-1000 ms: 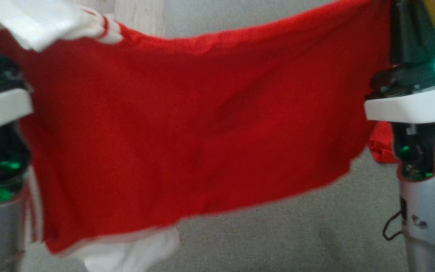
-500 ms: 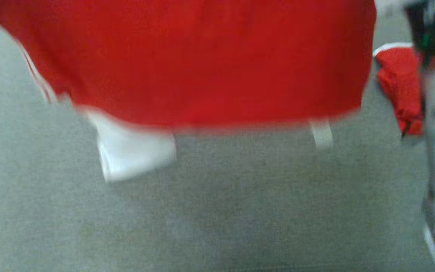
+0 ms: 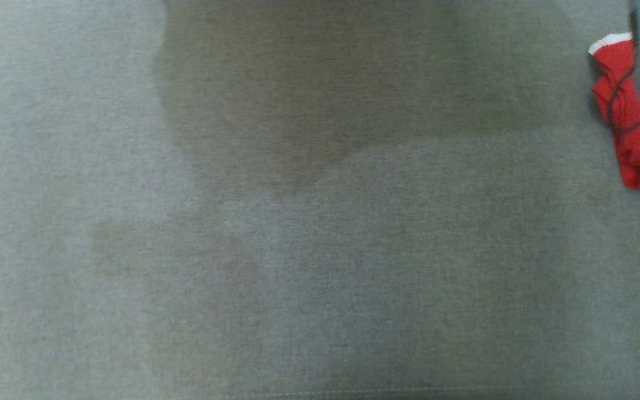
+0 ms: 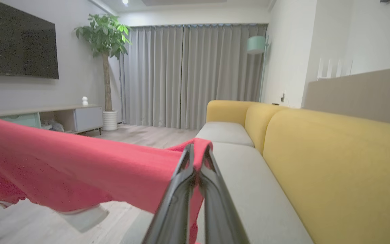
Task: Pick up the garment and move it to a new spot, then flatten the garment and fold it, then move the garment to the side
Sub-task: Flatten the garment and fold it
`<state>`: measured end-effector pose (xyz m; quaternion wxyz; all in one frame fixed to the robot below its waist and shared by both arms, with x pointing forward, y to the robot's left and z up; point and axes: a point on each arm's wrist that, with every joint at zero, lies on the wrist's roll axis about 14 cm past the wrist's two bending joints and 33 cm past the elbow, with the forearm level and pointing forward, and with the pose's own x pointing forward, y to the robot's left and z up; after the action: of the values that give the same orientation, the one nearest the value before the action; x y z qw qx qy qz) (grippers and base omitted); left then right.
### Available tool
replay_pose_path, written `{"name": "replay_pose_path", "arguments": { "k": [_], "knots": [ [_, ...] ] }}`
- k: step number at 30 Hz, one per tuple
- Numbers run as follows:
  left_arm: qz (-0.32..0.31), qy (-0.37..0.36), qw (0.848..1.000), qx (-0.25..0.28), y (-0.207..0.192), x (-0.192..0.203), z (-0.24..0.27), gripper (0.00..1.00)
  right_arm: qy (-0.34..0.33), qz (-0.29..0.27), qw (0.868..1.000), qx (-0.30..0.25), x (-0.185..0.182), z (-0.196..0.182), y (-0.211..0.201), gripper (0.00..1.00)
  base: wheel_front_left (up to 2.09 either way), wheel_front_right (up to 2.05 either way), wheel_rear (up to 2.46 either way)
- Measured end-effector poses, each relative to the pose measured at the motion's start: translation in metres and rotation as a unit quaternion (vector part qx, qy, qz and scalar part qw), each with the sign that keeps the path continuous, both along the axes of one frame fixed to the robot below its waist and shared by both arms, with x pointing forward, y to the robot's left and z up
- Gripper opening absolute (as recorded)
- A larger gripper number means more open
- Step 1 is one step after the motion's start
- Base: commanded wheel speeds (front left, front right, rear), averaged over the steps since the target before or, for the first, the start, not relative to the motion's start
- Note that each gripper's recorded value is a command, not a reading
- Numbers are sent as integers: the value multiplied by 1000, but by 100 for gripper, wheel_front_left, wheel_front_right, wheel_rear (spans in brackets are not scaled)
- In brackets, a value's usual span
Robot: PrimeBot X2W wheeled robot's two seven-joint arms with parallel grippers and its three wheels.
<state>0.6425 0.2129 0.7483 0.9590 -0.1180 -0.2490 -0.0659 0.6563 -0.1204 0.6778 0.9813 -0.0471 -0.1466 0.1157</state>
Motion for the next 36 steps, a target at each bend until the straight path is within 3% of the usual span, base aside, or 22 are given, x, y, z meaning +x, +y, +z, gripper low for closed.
{"name": "replay_pose_path", "arguments": {
  "k": [6, 8, 12, 20, 26, 29, 36],
  "knots": [
    [-30, 100, 992, 67, -26, -17, -93, 0, 110, 4, 993, -41, -11, -94, 2, 0, 0, 0, 0],
    [-62, 166, 979, 104, -40, -44, -156, 0, 180, 9, 981, -75, -34, -152, 2, 0, 0, 0, 0],
    [-78, 235, 958, 143, -32, -89, -217, 0, 264, 6, 958, -114, -68, -205, -10, 0, 0, 0, 0],
    [-126, 310, 919, 208, -29, -173, -271, 0, 340, 3, 928, -156, -117, -228, -26, 0, 0, 0, 0],
    [-157, 318, 906, 233, -29, -219, -272, 0, 382, 26, 910, -161, -155, -234, -27, 0, 0, 0, 0],
    [-174, 328, 897, 241, -33, -240, -269, 0, 421, 42, 892, -158, -180, -242, -30, 0, 0, 0, 0],
    [-216, 396, 853, 262, -38, -303, -286, 0, 499, 77, 849, -154, -239, -254, -45, 0, 0, 0, 0]
  ]
}}
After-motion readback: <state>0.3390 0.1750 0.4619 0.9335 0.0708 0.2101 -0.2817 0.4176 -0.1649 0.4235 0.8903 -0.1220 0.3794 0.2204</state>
